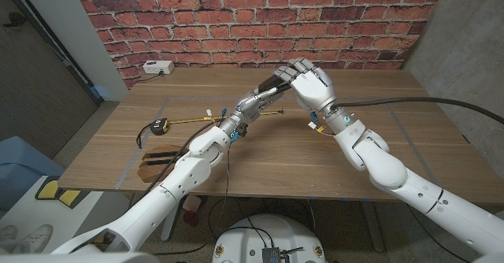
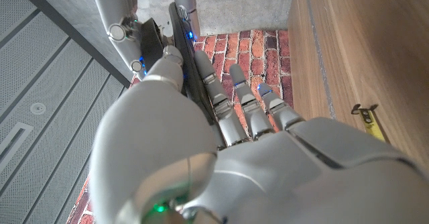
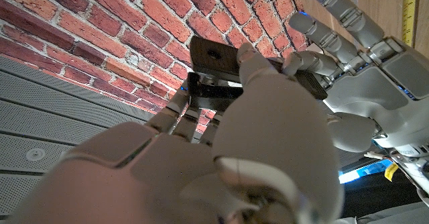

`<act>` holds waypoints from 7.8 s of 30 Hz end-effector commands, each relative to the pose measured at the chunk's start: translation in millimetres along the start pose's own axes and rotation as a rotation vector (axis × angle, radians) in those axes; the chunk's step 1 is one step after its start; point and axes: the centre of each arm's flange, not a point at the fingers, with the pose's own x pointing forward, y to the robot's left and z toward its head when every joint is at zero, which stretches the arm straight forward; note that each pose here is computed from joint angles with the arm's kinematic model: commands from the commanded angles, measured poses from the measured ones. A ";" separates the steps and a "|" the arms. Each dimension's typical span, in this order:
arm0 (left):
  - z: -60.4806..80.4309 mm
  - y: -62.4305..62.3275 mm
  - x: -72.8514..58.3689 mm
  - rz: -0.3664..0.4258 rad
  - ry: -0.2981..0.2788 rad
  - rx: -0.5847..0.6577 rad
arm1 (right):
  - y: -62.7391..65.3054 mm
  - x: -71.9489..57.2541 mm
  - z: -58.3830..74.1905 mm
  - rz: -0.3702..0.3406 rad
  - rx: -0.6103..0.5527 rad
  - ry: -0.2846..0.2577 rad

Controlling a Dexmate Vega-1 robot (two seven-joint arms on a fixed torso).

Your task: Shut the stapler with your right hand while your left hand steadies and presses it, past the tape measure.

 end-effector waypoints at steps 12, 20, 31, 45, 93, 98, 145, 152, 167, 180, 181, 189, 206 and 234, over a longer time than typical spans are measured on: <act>-2.2 3.6 0.0 -0.105 -0.032 0.037 | 2.9 -0.5 -3.4 0.028 0.015 0.033; -2.4 5.5 -3.2 -0.121 -0.051 0.040 | 2.5 -0.8 -6.3 0.019 0.024 0.042; -2.2 11.5 -11.6 -0.109 -0.066 0.028 | 0.1 -5.3 -11.0 -0.033 0.076 0.061; -2.8 11.2 -15.5 -0.105 -0.076 0.024 | -2.7 -4.3 -18.8 -0.066 0.164 0.116; -9.6 18.4 -28.3 -0.085 -0.086 -0.016 | 3.9 -12.4 -31.2 -0.089 0.479 0.309; -9.7 19.1 -27.6 -0.085 -0.087 -0.020 | 4.4 -12.9 -31.4 -0.088 0.492 0.319; -14.8 21.2 -37.2 -0.058 -0.090 -0.034 | 14.4 -10.2 -32.4 -0.082 0.593 0.345; -15.9 21.2 -39.7 -0.050 -0.090 -0.036 | 16.4 -9.4 -30.6 -0.071 0.603 0.348; -16.5 20.8 -42.9 -0.044 -0.094 -0.037 | 16.5 -9.6 -28.3 -0.079 0.633 0.329; -19.9 20.8 -42.1 -0.043 -0.086 -0.046 | 19.4 -12.8 -30.0 -0.100 0.679 0.352; -19.8 20.9 -41.9 -0.043 -0.086 -0.046 | 19.6 -12.9 -30.0 -0.095 0.672 0.347; -20.8 21.4 -40.8 -0.045 -0.080 -0.049 | 18.7 -15.4 -29.0 -0.068 0.685 0.364; -22.4 19.4 -42.0 -0.045 -0.078 -0.050 | 21.1 -17.1 -33.7 -0.072 0.829 0.375; -26.3 19.1 -46.6 -0.038 -0.074 -0.053 | 14.5 -17.0 -28.5 -0.108 0.945 0.294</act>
